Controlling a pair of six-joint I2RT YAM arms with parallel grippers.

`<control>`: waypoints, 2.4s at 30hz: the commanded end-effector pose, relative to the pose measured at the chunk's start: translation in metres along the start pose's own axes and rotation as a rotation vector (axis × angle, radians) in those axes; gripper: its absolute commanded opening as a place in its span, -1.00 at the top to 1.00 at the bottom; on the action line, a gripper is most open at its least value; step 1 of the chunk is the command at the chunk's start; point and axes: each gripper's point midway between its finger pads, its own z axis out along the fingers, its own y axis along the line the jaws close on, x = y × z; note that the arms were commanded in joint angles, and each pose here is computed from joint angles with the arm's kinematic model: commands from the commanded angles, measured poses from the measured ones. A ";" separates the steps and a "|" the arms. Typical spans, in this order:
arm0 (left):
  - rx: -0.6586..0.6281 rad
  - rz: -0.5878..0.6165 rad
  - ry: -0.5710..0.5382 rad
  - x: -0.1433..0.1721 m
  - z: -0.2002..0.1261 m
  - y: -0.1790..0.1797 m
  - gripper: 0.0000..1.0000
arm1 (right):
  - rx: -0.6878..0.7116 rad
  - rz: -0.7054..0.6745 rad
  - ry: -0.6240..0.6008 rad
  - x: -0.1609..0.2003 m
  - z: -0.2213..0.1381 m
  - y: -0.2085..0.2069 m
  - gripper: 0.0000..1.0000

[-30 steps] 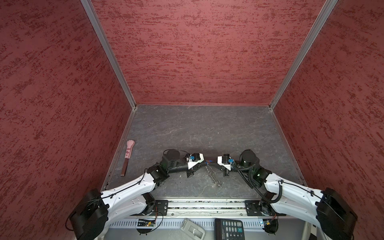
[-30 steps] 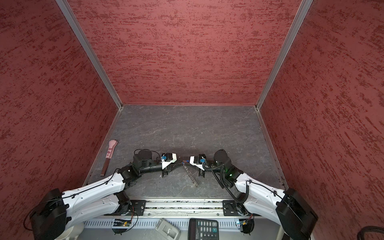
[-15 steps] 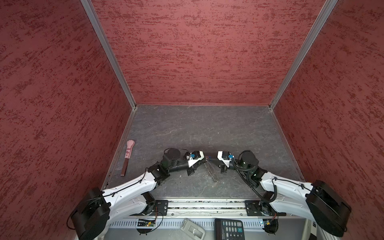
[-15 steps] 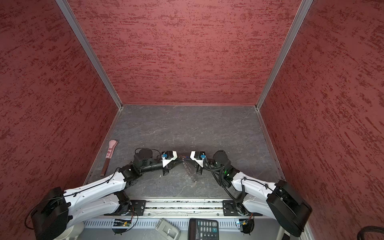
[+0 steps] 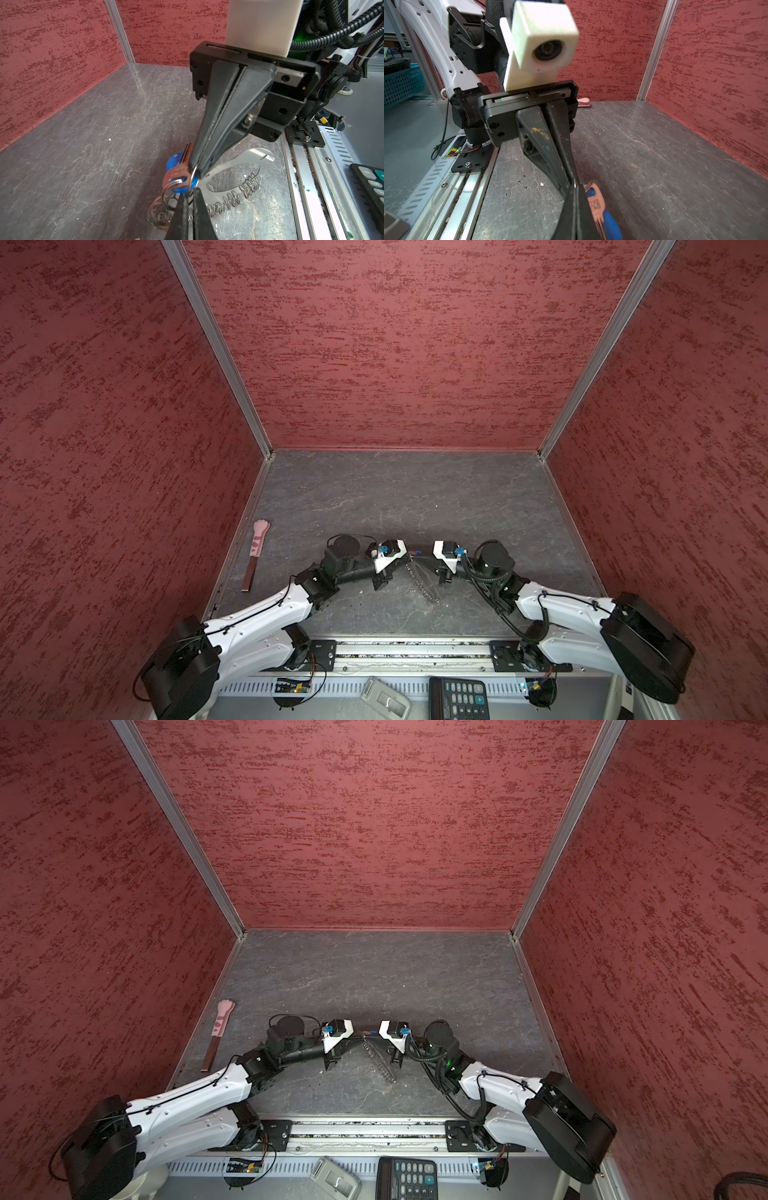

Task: Attach keys to a key ring
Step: Insert the key into the keyring.

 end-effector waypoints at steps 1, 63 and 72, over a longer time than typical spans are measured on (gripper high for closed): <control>0.038 0.021 -0.054 -0.014 -0.001 -0.007 0.96 | -0.080 -0.030 -0.055 -0.019 0.004 0.015 1.00; 0.084 0.109 -0.022 -0.006 0.001 -0.020 1.00 | -0.205 -0.043 0.336 0.017 0.007 0.022 1.00; 0.088 0.090 -0.051 -0.009 -0.003 -0.020 0.70 | -0.181 -0.073 0.102 -0.027 0.004 0.025 1.00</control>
